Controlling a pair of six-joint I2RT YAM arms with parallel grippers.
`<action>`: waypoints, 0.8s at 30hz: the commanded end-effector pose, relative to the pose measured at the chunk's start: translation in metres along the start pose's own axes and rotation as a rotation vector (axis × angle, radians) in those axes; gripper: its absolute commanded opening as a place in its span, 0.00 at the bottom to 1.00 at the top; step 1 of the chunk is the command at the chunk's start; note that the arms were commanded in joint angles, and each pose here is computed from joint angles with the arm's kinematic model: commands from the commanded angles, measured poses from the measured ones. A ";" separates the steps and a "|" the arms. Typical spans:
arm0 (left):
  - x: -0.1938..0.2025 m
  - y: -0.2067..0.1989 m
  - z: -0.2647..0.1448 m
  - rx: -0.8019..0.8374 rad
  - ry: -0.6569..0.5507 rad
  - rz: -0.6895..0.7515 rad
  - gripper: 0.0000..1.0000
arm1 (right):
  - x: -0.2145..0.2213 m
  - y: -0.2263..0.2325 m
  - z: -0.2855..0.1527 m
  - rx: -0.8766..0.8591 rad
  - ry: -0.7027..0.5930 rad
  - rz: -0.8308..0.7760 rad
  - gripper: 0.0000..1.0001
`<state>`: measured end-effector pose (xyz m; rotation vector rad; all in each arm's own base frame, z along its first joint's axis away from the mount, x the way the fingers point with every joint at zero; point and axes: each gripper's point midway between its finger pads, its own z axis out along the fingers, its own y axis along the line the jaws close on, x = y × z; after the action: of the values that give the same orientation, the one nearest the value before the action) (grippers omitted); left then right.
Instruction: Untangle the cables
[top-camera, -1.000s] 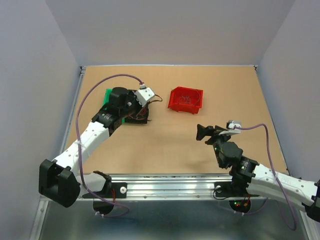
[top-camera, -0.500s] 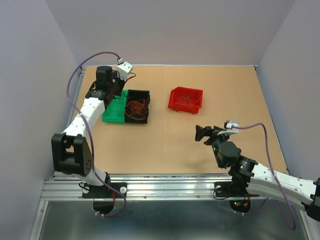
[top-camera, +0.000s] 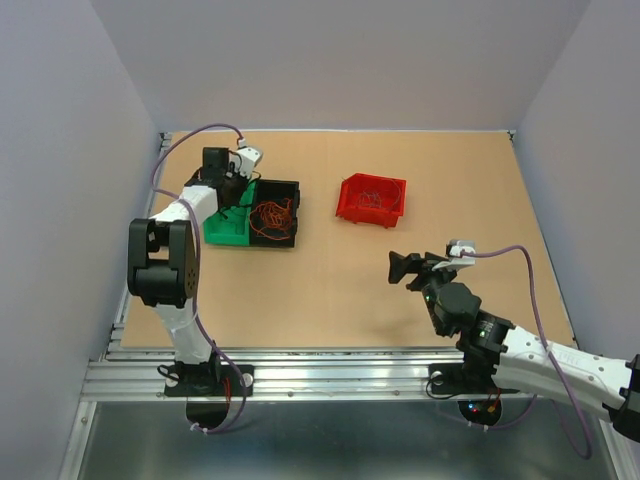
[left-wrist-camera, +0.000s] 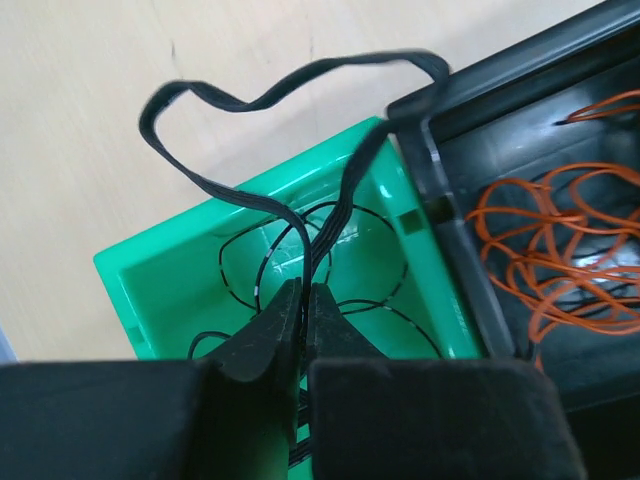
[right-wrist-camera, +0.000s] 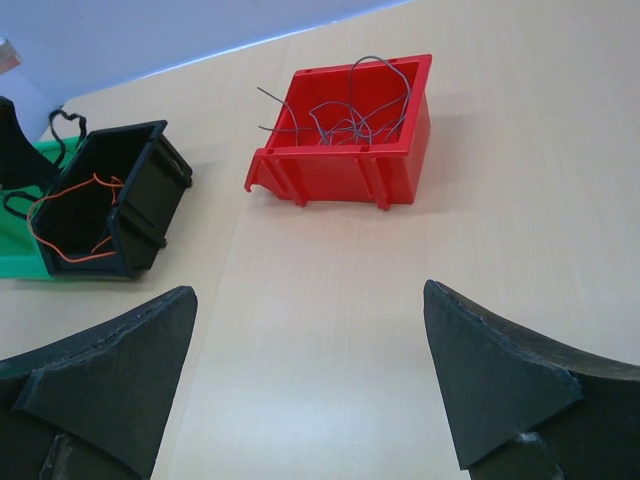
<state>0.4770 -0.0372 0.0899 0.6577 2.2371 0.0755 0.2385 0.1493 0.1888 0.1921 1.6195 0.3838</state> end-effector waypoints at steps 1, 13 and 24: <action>-0.002 0.018 0.013 -0.051 -0.005 0.025 0.00 | -0.012 0.011 0.001 -0.027 -0.027 0.044 1.00; 0.057 0.000 0.058 0.043 0.186 0.016 0.00 | -0.010 0.016 0.004 -0.036 -0.016 0.038 1.00; 0.015 0.011 0.006 -0.013 0.057 -0.012 0.09 | -0.009 0.017 0.004 -0.041 -0.013 0.033 1.00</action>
<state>0.4873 -0.0218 0.0351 0.6887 2.3456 0.1172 0.2396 0.1589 0.1794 0.1488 1.6494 0.3848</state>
